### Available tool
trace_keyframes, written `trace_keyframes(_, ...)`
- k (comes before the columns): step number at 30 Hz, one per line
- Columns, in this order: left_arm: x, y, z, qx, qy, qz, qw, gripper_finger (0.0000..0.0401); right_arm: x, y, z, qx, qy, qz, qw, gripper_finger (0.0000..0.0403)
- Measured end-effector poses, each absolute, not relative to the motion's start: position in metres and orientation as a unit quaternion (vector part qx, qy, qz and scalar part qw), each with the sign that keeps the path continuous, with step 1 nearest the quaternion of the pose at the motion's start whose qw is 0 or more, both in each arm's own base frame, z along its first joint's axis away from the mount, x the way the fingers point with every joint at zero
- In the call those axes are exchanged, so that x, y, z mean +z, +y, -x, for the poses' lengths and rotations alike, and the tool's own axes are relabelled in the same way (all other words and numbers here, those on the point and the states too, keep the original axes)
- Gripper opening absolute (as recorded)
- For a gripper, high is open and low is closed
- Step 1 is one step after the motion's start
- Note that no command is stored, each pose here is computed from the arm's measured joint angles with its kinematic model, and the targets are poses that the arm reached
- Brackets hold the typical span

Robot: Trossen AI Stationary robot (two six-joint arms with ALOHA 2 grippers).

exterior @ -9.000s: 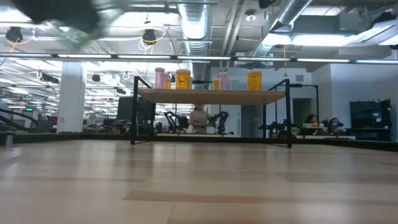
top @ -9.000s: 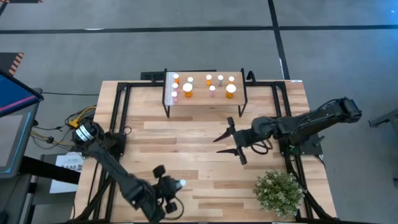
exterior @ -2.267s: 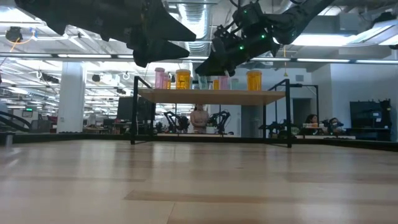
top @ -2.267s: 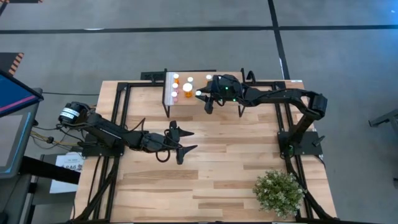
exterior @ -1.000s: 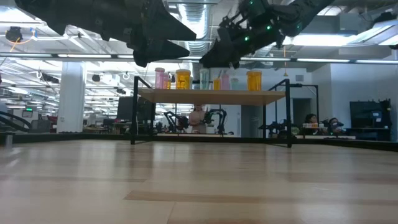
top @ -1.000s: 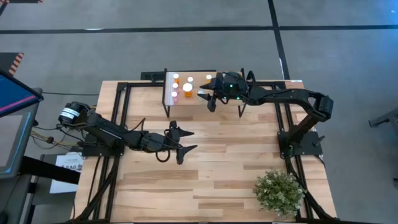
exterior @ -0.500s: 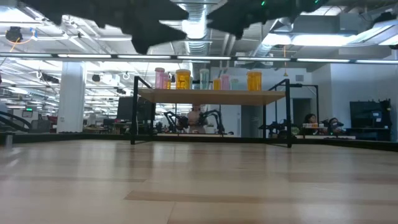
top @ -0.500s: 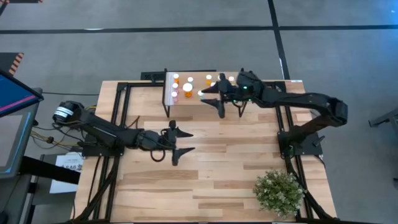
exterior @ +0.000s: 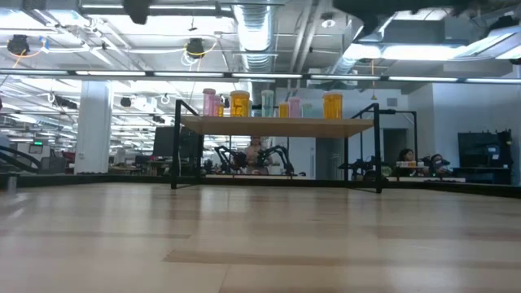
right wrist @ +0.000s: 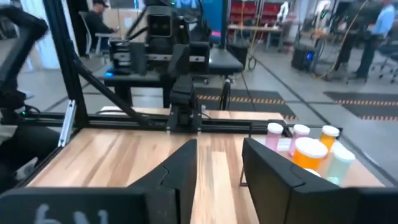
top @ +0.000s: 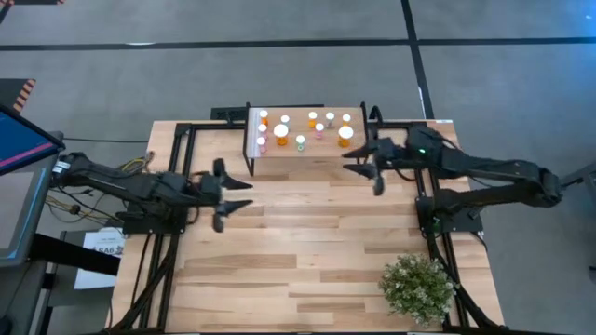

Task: Pick and place medicine bottles onto shelf by color
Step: Return to Home Position

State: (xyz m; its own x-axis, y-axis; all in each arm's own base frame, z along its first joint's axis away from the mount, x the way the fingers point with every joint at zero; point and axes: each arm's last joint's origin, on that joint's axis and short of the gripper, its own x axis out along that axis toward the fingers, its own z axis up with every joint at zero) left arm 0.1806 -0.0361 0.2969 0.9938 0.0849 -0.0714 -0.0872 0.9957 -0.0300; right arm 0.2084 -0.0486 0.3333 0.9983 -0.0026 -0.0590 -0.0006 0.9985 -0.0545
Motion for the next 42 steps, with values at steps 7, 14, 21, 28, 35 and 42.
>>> trace_keyframes(7, 0.303, -0.025, -0.136, 0.033, -0.002, 0.024, 0.999, 0.0144, 0.312, -0.03, -0.16, -0.009, -0.01, 0.042, 0.999, 0.0135)
trace_keyframes(14, 0.272, -0.018, -0.104, 0.024, -0.04, 0.042, 0.998, 0.0115, 0.275, -0.023, -0.127, -0.014, -0.027, 0.034, 0.999, 0.0132)
trace_keyframes(21, 0.233, -0.013, -0.087, 0.022, -0.067, 0.064, 0.995, 0.0098, 0.234, -0.02, -0.109, -0.023, -0.058, 0.032, 0.998, 0.0131)
trace_keyframes(28, 0.196, -0.014, -0.089, 0.02, -0.052, 0.069, 0.996, 0.0076, 0.194, -0.018, -0.103, -0.023, -0.061, 0.02, 0.998, 0.0131)
trace_keyframes(35, 0.174, -0.016, -0.095, 0.012, -0.038, 0.076, 0.996, 0.0038, 0.177, -0.018, -0.101, -0.021, -0.05, 0.001, 0.999, 0.0103)
trace_keyframes(42, 0.173, -0.018, -0.095, -0.023, -0.03, 0.057, 0.998, 0.0003, 0.176, -0.017, -0.1, -0.013, -0.047, 0.018, 0.999, 0.0016)
